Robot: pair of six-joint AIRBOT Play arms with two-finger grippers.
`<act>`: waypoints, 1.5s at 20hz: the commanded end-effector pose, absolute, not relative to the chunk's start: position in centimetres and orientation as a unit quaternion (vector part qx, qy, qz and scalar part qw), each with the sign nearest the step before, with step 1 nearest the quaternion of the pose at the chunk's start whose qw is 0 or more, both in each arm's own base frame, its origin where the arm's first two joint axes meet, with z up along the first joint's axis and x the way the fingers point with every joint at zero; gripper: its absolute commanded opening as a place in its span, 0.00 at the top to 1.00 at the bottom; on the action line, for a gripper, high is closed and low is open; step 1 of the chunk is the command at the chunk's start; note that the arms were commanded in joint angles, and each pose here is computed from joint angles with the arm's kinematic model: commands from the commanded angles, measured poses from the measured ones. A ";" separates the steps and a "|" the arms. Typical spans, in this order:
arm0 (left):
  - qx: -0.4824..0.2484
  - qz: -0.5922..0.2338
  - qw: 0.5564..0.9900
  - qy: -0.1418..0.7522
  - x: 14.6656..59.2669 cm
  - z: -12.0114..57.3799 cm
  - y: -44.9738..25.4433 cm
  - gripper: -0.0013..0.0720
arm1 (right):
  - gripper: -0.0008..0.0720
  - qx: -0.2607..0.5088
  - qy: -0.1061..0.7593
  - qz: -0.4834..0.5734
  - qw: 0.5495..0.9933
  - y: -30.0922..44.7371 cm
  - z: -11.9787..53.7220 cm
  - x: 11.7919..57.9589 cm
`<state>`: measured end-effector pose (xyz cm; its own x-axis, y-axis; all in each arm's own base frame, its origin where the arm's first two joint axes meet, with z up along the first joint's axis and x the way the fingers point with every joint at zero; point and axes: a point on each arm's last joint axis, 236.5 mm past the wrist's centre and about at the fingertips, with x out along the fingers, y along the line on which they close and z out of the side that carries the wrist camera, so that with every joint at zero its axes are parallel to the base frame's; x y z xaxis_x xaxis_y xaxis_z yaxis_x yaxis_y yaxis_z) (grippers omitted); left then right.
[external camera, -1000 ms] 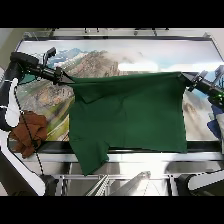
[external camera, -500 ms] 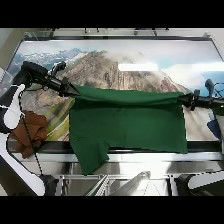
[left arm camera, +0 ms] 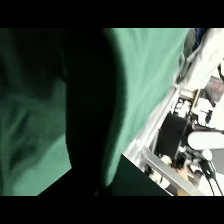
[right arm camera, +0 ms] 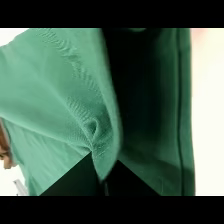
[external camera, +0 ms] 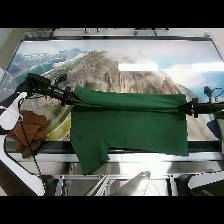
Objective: Fold the shirts.
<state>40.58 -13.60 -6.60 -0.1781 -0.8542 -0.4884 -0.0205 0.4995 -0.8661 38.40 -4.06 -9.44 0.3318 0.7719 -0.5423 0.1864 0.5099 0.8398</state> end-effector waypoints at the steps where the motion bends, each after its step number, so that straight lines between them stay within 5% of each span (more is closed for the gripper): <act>1: -0.325 -0.367 0.572 0.658 41.5 -7.5 -13.5 0.96 | 0.96 0.433 0.541 0.206 0.691 -4.0 -10.1 38.7; 4: -0.326 -0.368 0.569 0.660 41.3 -7.4 -13.4 0.94 | 0.94 0.434 0.541 0.206 0.690 -3.9 -10.0 38.7; 5: -0.330 -0.368 0.563 0.662 41.1 -7.2 -13.2 0.64 | 0.78 0.434 0.541 0.208 0.689 -3.9 -9.8 38.6; 7: -0.352 -0.356 0.535 0.681 40.2 -6.6 -12.7 0.11 | 0.72 0.432 0.540 0.218 0.688 -3.7 -8.9 38.4; 8: -0.368 -0.348 0.514 0.693 39.6 -6.1 -12.2 0.10 | 0.70 0.431 0.538 0.222 0.689 -3.7 -8.2 38.2; 10: -0.395 -0.337 0.467 0.716 37.7 -4.9 -11.2 0.10 | 0.47 0.423 0.542 0.216 0.694 -4.4 -6.7 37.5; 14: -0.436 -0.308 0.454 0.714 33.9 -3.5 -9.9 0.10 | 0.46 0.365 0.612 0.103 0.694 -9.8 -6.0 32.4; 18: -0.420 -0.190 0.457 0.761 26.1 -5.4 -7.4 0.10 | 0.46 0.363 0.560 0.024 0.744 -14.0 -2.2 32.1; 24: -0.424 -0.053 0.460 0.779 16.3 -10.2 -8.4 0.10 | 0.46 0.402 0.467 0.118 0.778 -9.9 3.4 36.0; 30: -0.409 -0.044 0.515 0.752 16.4 -12.9 -11.8 0.10 | 0.46 0.395 0.473 0.140 0.775 -8.1 3.6 36.4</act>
